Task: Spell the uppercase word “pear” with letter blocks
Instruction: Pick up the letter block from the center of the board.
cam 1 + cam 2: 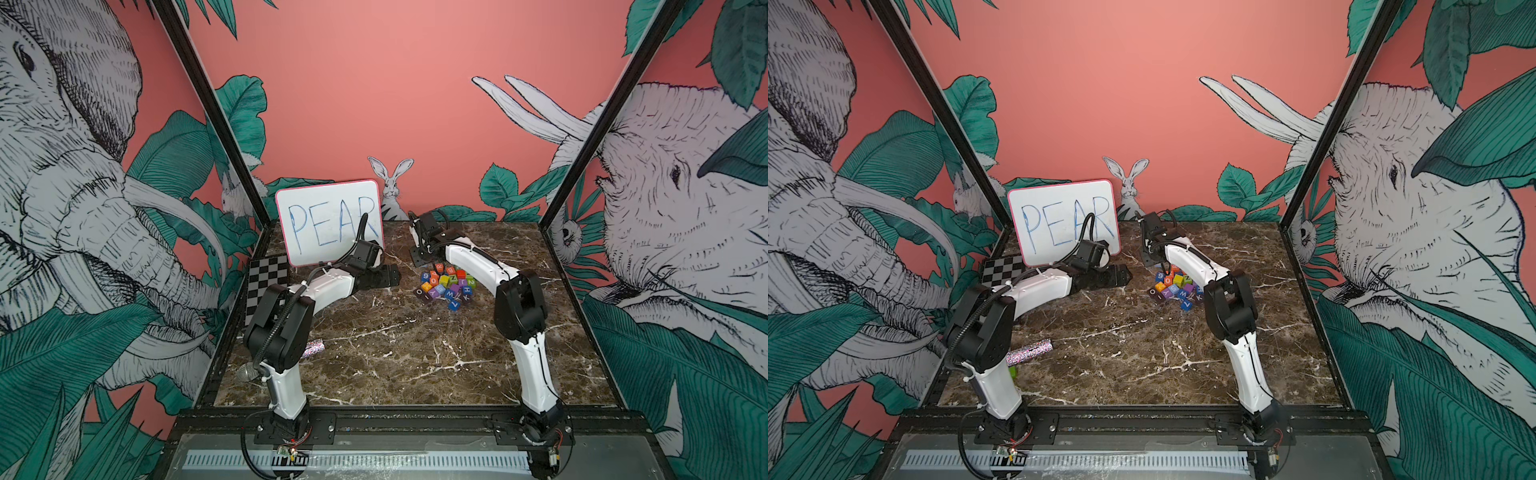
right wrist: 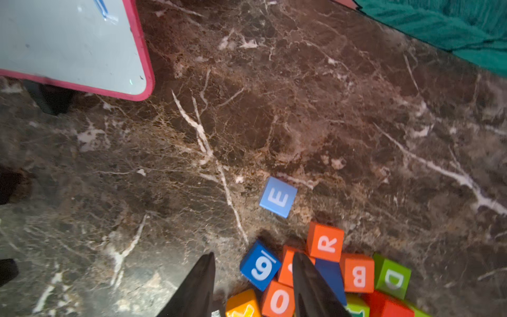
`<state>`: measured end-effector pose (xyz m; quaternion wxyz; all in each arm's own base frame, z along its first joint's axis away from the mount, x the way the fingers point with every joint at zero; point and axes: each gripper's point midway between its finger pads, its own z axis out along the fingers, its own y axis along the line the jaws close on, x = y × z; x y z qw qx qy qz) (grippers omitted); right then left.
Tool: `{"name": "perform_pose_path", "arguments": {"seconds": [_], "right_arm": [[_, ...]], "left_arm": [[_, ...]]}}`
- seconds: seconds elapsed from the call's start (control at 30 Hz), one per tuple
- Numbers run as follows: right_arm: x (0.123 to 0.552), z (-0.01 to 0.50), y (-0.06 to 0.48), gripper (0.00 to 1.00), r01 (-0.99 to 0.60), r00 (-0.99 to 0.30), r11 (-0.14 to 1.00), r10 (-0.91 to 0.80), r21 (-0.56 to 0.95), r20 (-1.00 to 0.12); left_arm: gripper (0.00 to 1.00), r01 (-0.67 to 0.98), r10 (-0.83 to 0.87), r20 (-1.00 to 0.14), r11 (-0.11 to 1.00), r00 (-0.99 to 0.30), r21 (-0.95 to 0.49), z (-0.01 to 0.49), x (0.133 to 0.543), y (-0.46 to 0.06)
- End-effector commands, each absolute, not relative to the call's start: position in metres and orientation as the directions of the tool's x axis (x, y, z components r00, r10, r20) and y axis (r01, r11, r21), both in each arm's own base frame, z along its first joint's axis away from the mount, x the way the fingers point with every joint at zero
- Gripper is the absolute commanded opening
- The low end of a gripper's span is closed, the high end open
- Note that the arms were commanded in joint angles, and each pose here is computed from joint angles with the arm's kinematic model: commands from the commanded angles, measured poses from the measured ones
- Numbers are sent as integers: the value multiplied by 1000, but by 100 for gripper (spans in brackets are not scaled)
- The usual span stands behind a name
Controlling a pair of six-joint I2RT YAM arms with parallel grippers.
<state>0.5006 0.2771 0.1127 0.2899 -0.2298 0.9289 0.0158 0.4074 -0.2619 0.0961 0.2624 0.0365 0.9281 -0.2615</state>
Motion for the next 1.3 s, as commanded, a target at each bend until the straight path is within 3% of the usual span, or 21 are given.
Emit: {"name": "perform_pose_path", "arguments": {"seconds": [0.0, 0.6, 1.27], "right_arm": [[502, 94, 256, 51, -589, -654, 770, -633, -245, -415], [513, 60, 251, 54, -734, -594, 667, -723, -129, -354], [529, 37, 258, 56, -747, -583, 650, -742, -139, -331]], "left_arm": [[93, 250, -23, -497, 843, -867, -476, 98, 407, -271], [94, 254, -20, -485, 833, -874, -492, 93, 412, -277], [94, 231, -35, -467, 834, -884, -500, 90, 411, -273]]}}
